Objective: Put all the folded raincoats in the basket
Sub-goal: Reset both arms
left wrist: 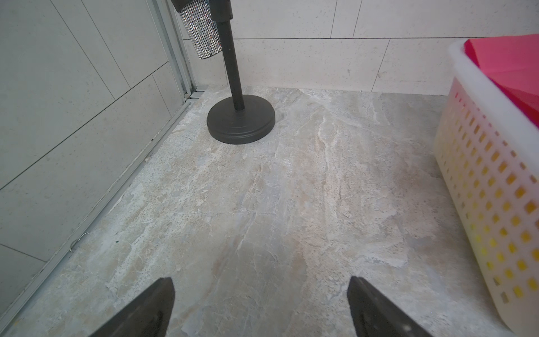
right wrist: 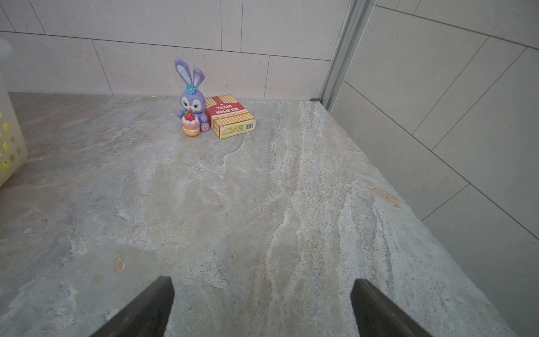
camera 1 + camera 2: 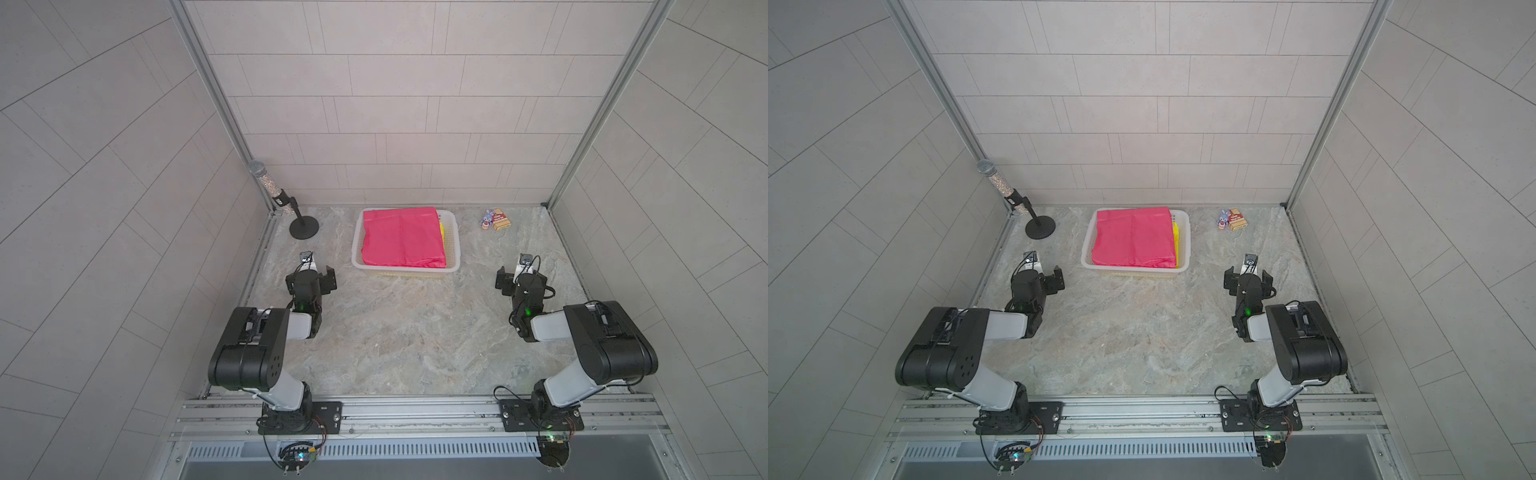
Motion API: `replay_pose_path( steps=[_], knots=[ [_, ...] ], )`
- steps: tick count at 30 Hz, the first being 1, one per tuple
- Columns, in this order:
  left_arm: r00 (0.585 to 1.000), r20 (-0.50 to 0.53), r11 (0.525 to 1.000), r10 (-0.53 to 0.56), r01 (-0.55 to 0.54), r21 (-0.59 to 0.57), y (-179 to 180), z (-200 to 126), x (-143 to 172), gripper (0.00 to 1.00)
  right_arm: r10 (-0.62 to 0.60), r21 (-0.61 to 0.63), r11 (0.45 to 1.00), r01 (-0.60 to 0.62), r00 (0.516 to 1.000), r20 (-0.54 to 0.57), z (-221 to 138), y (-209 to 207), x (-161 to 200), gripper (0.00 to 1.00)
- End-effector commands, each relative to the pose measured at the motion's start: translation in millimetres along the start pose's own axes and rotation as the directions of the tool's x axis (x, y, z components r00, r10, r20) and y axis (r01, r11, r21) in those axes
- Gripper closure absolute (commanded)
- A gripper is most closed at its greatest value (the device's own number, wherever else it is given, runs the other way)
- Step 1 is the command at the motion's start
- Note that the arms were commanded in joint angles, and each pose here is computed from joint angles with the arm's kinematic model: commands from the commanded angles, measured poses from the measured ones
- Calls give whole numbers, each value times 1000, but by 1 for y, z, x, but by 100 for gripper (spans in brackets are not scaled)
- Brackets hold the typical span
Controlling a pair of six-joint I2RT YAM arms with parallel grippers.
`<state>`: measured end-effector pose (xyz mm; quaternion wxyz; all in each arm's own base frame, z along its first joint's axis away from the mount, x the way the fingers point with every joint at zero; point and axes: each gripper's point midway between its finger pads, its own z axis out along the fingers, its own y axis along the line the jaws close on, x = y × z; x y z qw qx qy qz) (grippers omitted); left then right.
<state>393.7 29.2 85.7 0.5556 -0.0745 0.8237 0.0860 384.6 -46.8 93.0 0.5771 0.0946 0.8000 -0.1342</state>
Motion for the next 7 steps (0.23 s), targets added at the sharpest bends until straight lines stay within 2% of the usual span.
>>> replay_pose_path(
  steps=[1, 7],
  knots=[
    [1000, 2, 1000, 16, -16, 1, 0, 2, 0, 0, 14, 19, 1000, -14, 1000, 0, 0, -4, -1, 0],
    [1000, 1, 1000, 17, -17, 1, 0, 2, 0, 0, 14, 20, 1000, -14, 1000, -1, 1, -4, -1, 0]
  ],
)
